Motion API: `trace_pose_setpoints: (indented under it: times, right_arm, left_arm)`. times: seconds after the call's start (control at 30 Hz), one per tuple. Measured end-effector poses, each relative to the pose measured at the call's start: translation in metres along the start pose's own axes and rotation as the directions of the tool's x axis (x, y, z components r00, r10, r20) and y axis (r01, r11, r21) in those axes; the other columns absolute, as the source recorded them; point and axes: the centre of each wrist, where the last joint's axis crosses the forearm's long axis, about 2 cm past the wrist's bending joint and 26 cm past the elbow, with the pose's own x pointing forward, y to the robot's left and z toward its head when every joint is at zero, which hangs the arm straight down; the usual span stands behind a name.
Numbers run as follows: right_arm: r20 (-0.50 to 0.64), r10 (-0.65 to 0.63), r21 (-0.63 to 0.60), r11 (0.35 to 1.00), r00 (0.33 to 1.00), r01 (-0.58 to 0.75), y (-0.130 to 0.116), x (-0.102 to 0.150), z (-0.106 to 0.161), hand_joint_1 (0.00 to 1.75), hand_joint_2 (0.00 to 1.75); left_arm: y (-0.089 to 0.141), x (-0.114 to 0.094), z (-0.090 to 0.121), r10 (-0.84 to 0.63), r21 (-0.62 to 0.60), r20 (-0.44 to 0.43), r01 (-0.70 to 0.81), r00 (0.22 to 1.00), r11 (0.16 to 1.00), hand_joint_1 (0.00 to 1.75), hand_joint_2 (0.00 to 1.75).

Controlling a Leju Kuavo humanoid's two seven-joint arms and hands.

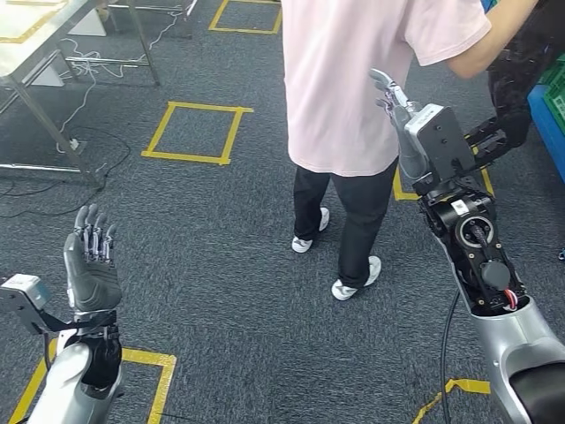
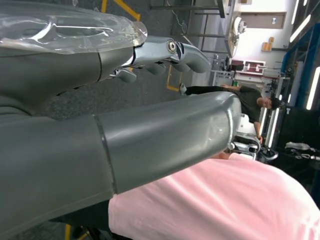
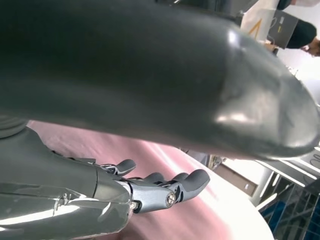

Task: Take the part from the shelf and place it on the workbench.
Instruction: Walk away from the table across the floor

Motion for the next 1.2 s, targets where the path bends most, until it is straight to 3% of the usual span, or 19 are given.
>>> trace_pose_setpoints:
  times: [1.2]
  right_arm:
    - [-0.007, -0.005, 0.002, 1.0, 1.0, 0.005, 0.0022, -0.0025, 0.0034, 0.0, 0.0]
  left_arm:
    - [0.0004, 0.0008, 0.0015, 0.002, 0.003, 0.003, -0.002, 1.0, 1.0, 0.0, 0.0]
